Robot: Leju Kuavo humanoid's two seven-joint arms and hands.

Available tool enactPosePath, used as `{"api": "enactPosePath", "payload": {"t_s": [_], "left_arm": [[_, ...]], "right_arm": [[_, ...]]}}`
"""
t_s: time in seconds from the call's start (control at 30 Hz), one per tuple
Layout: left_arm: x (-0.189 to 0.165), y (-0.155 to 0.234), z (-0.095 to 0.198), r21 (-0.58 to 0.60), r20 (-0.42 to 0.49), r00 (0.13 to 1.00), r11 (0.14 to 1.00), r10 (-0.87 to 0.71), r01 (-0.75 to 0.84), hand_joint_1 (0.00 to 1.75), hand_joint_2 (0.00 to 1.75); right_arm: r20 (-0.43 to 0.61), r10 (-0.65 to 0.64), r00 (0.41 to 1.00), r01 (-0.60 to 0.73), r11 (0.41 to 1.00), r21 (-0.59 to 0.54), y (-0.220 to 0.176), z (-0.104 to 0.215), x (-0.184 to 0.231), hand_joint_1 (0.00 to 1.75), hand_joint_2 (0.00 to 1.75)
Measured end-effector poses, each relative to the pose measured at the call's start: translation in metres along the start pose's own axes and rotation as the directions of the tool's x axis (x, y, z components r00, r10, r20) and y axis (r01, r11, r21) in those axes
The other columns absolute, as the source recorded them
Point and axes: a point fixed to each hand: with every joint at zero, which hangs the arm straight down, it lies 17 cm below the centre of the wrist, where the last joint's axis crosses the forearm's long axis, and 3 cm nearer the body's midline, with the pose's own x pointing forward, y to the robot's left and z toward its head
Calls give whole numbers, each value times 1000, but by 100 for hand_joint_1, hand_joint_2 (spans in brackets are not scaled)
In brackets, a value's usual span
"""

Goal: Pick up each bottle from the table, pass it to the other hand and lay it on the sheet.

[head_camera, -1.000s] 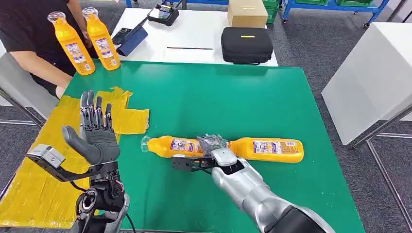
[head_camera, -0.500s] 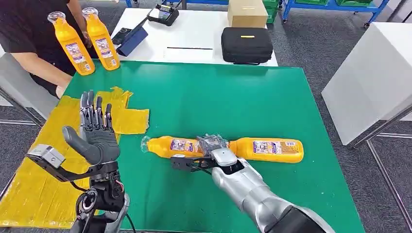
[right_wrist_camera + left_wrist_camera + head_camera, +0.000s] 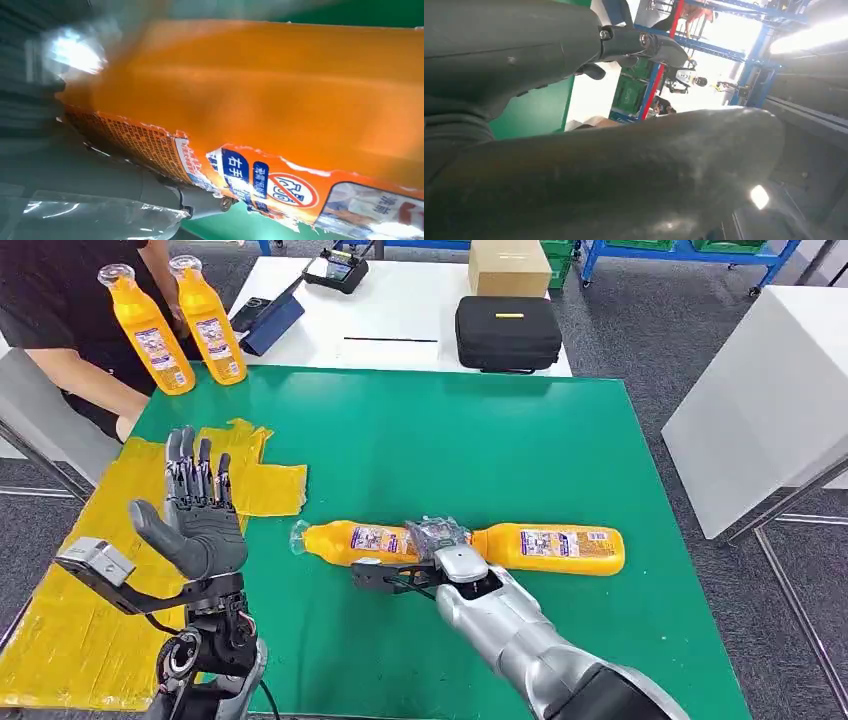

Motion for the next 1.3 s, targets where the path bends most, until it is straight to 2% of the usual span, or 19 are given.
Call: {"api": "enactPosePath", "payload": {"t_s": [0.3, 0.4, 0.43, 0.47, 0.5, 0.53, 0.57, 0.67, 0.73, 0.87, 1.2, 1.23, 1.3], "left_arm": [[0, -1, 0, -2, -1, 1000, 1000, 1, -1, 0, 0], [-17, -3, 5, -27, -108, 993, 998, 52, -55, 0, 0], [-25, -3, 11, -51, -171, 983, 996, 66, -76, 0, 0], [-35, -3, 22, -81, -242, 967, 992, 79, -101, 0, 0], [-37, 2, 30, -96, -265, 961, 990, 78, -106, 0, 0], [-36, 10, 34, -99, -269, 961, 990, 72, -102, 0, 0], [-35, 17, 33, -93, -268, 961, 991, 66, -94, 0, 0], [-36, 23, 37, -99, -282, 958, 992, 50, -81, 0, 0], [-35, 25, 36, -100, -280, 959, 992, 44, -74, 0, 0], [-34, 28, 36, -93, -277, 960, 993, 41, -69, 0, 0], [-34, 29, 36, -93, -277, 960, 993, 38, -67, 0, 0], [-34, 30, 36, -92, -277, 960, 994, 38, -66, 0, 175], [-34, 30, 35, -90, -277, 960, 994, 36, -64, 0, 175]], "right_arm": [[1, -1, 1000, 1, 1000, -1, 0, 0, 0, 175, 175], [111, -125, 986, 135, 988, -80, -17, 0, 20, 175, 175], [229, -240, 943, 276, 951, -138, -33, 4, 32, 175, 175], [374, -384, 844, 476, 858, -194, -70, 20, 38, 175, 175], [476, -456, 752, 603, 768, -215, -105, 39, 36, 175, 175], [523, -495, 694, 671, 708, -221, -136, 56, 27, 175, 175], [545, -515, 662, 708, 667, -230, -158, 69, 17, 175, 175], [581, -434, 689, 697, 618, -365, -198, 100, -5, 175, 175], [598, -400, 694, 691, 602, -400, -204, 111, -7, 175, 175], [612, -371, 699, 690, 576, -438, -213, 125, -14, 175, 175], [619, -353, 701, 688, 563, -458, -218, 135, -18, 175, 175], [621, -353, 700, 689, 562, -457, -218, 135, -17, 175, 175], [623, -352, 699, 690, 561, -457, -219, 135, -16, 175, 175]]}}
